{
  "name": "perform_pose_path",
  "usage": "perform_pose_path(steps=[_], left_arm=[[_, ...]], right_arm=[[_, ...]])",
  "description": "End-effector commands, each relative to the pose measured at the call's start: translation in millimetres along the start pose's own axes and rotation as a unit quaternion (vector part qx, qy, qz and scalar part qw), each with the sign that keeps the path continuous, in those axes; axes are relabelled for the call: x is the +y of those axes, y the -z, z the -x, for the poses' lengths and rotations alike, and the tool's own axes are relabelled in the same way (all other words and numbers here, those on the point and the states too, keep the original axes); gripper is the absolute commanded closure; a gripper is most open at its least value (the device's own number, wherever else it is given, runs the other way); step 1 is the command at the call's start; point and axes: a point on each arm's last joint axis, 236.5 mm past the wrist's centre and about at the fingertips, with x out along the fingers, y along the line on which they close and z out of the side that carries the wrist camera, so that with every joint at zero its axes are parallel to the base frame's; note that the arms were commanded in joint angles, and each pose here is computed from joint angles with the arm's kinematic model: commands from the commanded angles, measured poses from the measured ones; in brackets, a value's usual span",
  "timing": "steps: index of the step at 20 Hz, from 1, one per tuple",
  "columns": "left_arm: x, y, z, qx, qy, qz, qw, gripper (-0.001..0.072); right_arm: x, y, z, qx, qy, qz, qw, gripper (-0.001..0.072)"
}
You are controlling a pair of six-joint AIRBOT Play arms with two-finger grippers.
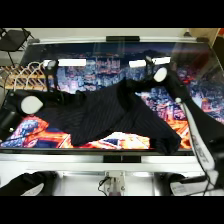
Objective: Fold the shirts.
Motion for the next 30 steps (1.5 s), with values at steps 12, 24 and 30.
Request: perform_pose_path(steps=[12, 24, 30], left_arm=[[-135.6, 21.8, 58.2, 0.069, 0.158, -0.011, 0.985, -0.0013], [-143.9, 43.3, -3.1, 0.089, 0.102, -0.004, 0.991, 0.0070], [-89.4, 20.5, -10.3, 0.072, 0.034, -0.036, 0.996, 0.0650]], right_arm=[[122.1, 53.9, 143.5, -0.040, 0.034, 0.176, 0.983, 0.0615], [117.1, 48.9, 149.7, -0.053, 0.049, 0.182, 0.981, 0.0615], [112.5, 65.0, 173.8, -0.034, 0.058, 0.229, 0.971, 0.0614]])
